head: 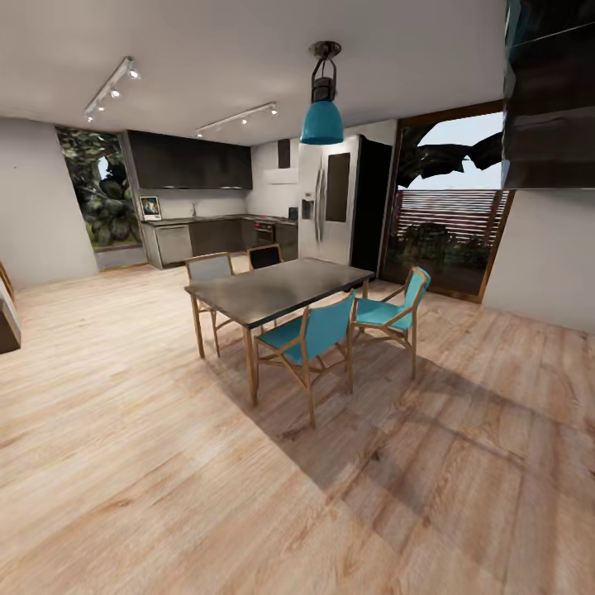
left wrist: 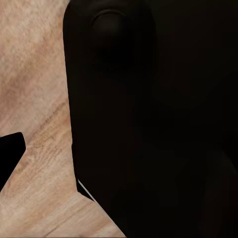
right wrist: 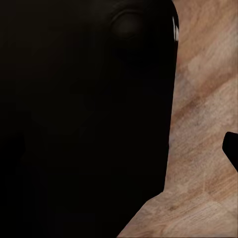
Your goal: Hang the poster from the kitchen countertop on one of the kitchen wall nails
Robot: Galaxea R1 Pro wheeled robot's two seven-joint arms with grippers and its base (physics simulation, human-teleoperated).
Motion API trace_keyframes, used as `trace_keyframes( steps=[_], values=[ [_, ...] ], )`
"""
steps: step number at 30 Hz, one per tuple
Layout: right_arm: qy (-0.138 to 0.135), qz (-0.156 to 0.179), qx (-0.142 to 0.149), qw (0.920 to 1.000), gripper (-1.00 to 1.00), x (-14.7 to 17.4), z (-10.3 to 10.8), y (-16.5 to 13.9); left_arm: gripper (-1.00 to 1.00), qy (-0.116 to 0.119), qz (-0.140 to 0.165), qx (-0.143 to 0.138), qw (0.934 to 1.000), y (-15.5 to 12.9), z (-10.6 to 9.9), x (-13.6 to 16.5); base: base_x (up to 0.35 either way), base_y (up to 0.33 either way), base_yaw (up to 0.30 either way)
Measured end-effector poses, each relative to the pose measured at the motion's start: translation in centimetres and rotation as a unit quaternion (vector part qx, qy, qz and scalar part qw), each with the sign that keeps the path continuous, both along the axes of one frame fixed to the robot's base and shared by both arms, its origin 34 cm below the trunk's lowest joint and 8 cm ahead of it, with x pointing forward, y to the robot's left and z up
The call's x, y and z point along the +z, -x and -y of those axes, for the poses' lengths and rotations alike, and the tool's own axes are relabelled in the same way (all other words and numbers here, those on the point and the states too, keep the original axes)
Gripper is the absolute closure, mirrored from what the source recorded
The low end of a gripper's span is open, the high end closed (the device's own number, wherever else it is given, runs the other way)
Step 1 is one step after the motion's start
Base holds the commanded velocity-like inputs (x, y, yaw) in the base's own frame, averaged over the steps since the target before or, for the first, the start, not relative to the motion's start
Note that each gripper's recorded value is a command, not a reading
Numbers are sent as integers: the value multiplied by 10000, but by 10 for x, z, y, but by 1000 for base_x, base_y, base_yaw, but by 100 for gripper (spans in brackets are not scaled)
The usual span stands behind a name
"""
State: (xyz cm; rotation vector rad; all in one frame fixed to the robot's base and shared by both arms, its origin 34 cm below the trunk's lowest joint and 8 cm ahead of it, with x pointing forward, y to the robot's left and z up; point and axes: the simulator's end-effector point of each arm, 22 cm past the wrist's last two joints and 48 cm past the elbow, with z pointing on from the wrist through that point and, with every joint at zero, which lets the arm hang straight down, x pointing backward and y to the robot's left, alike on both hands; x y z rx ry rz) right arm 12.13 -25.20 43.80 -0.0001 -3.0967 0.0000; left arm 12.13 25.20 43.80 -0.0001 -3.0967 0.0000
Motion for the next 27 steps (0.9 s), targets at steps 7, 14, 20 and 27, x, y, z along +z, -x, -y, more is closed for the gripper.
trace_keyframes(
  steps=[7, 14, 20, 27],
  values=[
    [-199, -31, -41, 9998, -100, 1, -28, 1, -100, 21, -7, 7, 10000, 1, 2, 0, 0, 0, 0],
    [-207, -31, -42, 9998, -100, 1, -29, 1, -100, 21, -7, 7, 10000, 1, 2, 0, 0, 0, 0],
    [-207, -31, -42, 9998, -100, 1, -29, 1, -100, 21, -7, 7, 10000, 1, 2, 0, 0, 0, 0],
    [-133, 226, -13, 9997, -100, 0, -19, -29, -100, 115, -9, 22, 9999, 9, 19, 1, 0, 0, 0]
  ],
)
